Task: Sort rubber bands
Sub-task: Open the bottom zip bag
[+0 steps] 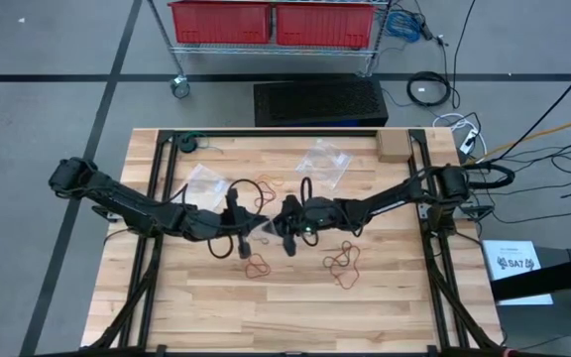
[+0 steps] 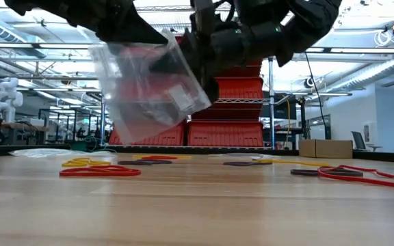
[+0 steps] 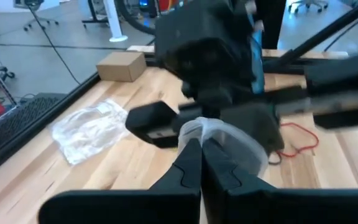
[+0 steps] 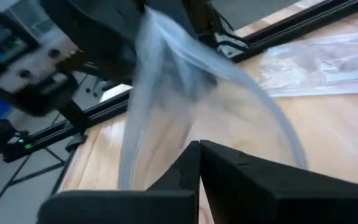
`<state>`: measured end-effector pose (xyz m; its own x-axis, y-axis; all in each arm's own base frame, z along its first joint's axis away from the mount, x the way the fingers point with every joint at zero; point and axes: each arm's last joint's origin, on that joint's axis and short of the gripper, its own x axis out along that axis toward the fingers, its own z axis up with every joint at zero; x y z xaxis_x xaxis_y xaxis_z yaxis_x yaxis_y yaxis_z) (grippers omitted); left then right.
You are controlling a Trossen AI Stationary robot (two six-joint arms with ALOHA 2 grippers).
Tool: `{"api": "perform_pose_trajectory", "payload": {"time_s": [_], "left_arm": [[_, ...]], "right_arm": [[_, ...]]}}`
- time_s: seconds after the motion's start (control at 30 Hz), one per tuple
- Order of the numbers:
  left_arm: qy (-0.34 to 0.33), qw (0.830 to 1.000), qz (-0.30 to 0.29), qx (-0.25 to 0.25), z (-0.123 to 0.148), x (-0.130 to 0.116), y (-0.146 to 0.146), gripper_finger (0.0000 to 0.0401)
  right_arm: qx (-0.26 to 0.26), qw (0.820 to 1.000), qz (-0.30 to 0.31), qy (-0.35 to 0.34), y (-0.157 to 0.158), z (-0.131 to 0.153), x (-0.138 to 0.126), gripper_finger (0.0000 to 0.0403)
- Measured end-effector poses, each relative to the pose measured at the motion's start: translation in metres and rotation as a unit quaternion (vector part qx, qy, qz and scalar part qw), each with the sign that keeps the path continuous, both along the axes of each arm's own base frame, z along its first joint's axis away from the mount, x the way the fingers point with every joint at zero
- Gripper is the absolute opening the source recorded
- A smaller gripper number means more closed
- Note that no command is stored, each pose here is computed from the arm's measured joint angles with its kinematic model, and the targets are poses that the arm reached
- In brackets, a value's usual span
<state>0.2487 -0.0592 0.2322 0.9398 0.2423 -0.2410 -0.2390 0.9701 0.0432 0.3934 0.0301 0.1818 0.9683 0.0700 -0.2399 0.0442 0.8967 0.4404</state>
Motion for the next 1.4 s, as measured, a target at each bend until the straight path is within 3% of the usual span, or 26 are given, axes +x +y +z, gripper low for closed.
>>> {"api": "perform_pose_trajectory", "payload": {"time_s": [0.27, 0.53, 0.77, 1.1, 1.4], "left_arm": [[-0.029, 1.0, 0.0, -0.009, 0.004, 0.003, -0.001, 0.0], [-0.035, 0.999, -0.001, -0.013, 0.004, 0.003, -0.001, 0.0], [-0.024, 1.0, -0.003, -0.015, 0.002, 0.002, -0.005, 0.0], [-0.001, 1.0, -0.001, -0.01, -0.007, -0.002, -0.004, 0.0], [0.014, 1.0, 0.012, -0.006, -0.017, -0.006, -0.002, 0.0]], "right_arm": [[-0.031, 0.999, 0.013, -0.007, 0.005, 0.002, 0.009, 0.0018], [-0.042, 0.999, 0.019, -0.012, 0.005, 0.0, 0.025, 0.0148], [-0.036, 0.996, 0.037, 0.078, -0.002, 0.012, 0.009, 0.0233], [-0.07, 0.99, 0.048, 0.116, -0.004, 0.046, -0.016, 0.0245], [-0.12, 0.985, 0.018, 0.125, -0.012, 0.077, -0.039, 0.0245]]}}
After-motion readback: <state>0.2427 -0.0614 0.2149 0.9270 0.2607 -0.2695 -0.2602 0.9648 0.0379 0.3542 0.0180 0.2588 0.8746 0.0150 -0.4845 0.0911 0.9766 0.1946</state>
